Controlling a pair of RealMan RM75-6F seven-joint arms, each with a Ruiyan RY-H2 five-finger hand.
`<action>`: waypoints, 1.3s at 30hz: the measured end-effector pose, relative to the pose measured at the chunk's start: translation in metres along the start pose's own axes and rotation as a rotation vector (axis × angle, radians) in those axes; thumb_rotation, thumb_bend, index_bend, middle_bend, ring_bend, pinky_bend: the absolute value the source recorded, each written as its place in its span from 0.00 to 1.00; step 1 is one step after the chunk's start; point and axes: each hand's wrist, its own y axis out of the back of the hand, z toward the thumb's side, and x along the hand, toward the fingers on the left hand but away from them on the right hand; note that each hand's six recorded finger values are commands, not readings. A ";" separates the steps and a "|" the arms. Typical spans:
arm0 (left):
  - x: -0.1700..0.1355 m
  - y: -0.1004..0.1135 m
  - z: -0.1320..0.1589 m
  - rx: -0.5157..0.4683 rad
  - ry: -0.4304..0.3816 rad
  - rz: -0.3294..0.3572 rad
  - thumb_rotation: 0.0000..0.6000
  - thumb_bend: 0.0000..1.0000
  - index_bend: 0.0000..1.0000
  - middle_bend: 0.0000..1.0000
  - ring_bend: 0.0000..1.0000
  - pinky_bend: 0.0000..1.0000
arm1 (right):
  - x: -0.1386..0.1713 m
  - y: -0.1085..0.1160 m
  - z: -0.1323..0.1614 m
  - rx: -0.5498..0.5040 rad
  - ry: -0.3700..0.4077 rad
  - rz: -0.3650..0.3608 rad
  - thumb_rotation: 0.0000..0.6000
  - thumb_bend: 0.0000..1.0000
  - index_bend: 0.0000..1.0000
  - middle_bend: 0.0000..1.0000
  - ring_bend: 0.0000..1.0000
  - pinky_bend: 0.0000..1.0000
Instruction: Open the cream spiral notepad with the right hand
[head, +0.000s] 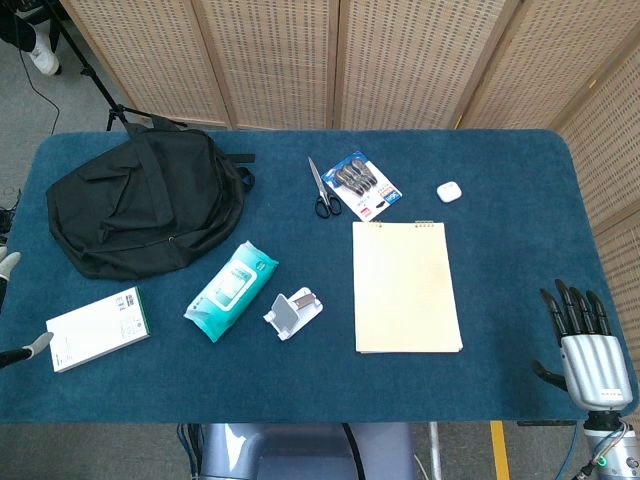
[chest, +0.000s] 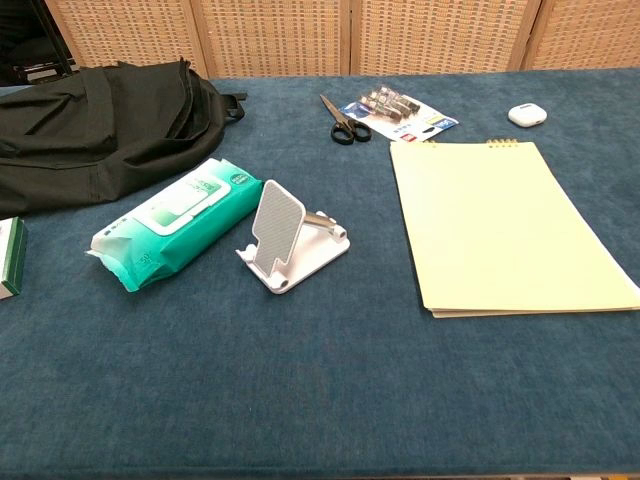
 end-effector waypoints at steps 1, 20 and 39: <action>0.000 0.000 0.001 0.000 -0.002 0.001 1.00 0.00 0.00 0.00 0.00 0.00 | 0.000 -0.002 0.000 0.003 0.002 0.007 1.00 0.00 0.02 0.00 0.00 0.00; -0.006 0.007 -0.005 -0.031 0.012 0.026 1.00 0.00 0.00 0.00 0.00 0.00 | -0.022 -0.036 0.036 0.017 0.192 0.137 1.00 0.03 0.20 0.00 0.00 0.00; -0.005 0.008 -0.009 -0.041 0.020 0.012 1.00 0.00 0.00 0.00 0.00 0.00 | -0.057 -0.092 0.101 0.045 0.453 0.147 1.00 0.24 0.35 0.00 0.00 0.00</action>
